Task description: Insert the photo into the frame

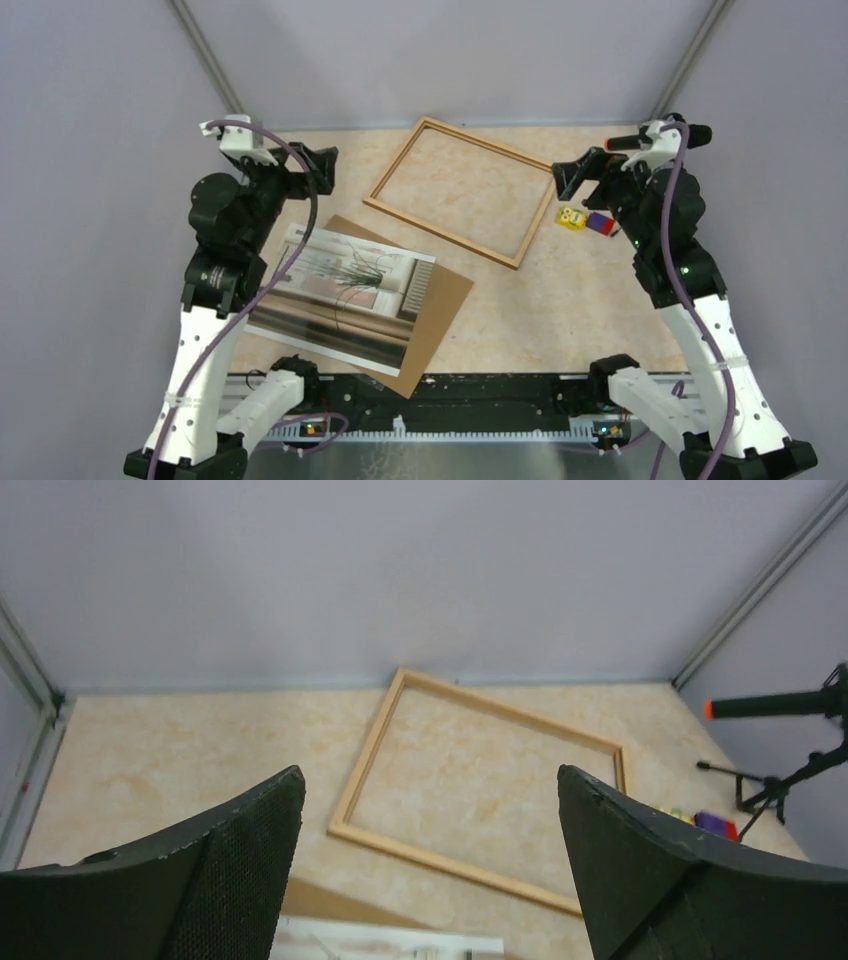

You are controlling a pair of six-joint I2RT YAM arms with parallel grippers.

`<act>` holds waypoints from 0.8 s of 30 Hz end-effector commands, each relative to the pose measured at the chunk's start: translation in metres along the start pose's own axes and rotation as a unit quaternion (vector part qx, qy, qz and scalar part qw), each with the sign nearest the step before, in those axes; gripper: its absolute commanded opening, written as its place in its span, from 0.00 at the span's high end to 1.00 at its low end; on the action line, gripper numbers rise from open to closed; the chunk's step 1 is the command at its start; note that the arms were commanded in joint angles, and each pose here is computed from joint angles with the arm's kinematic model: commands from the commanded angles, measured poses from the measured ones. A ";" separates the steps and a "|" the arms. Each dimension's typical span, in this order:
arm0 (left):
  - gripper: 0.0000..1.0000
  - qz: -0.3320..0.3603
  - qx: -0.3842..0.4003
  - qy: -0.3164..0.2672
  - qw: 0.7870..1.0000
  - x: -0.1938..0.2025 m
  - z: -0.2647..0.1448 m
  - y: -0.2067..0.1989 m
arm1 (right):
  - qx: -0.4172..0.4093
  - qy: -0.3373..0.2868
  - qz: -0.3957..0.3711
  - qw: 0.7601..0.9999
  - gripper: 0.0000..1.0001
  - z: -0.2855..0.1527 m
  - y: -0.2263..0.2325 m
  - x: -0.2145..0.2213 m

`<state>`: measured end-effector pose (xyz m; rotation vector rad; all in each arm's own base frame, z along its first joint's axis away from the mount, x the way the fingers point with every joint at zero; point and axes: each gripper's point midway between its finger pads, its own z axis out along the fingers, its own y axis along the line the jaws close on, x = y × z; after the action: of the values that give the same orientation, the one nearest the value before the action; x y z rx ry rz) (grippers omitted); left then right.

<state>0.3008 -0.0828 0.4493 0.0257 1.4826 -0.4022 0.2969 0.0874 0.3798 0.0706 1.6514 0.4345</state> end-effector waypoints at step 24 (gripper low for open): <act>0.02 -0.316 -0.371 0.505 0.712 0.382 -0.172 0.035 | -0.124 0.387 0.323 0.855 0.01 -0.020 0.210 0.329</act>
<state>0.1953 -0.0871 0.0669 -0.7687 2.6178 -0.2061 0.1795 0.3646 0.1287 0.2109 2.4007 1.2426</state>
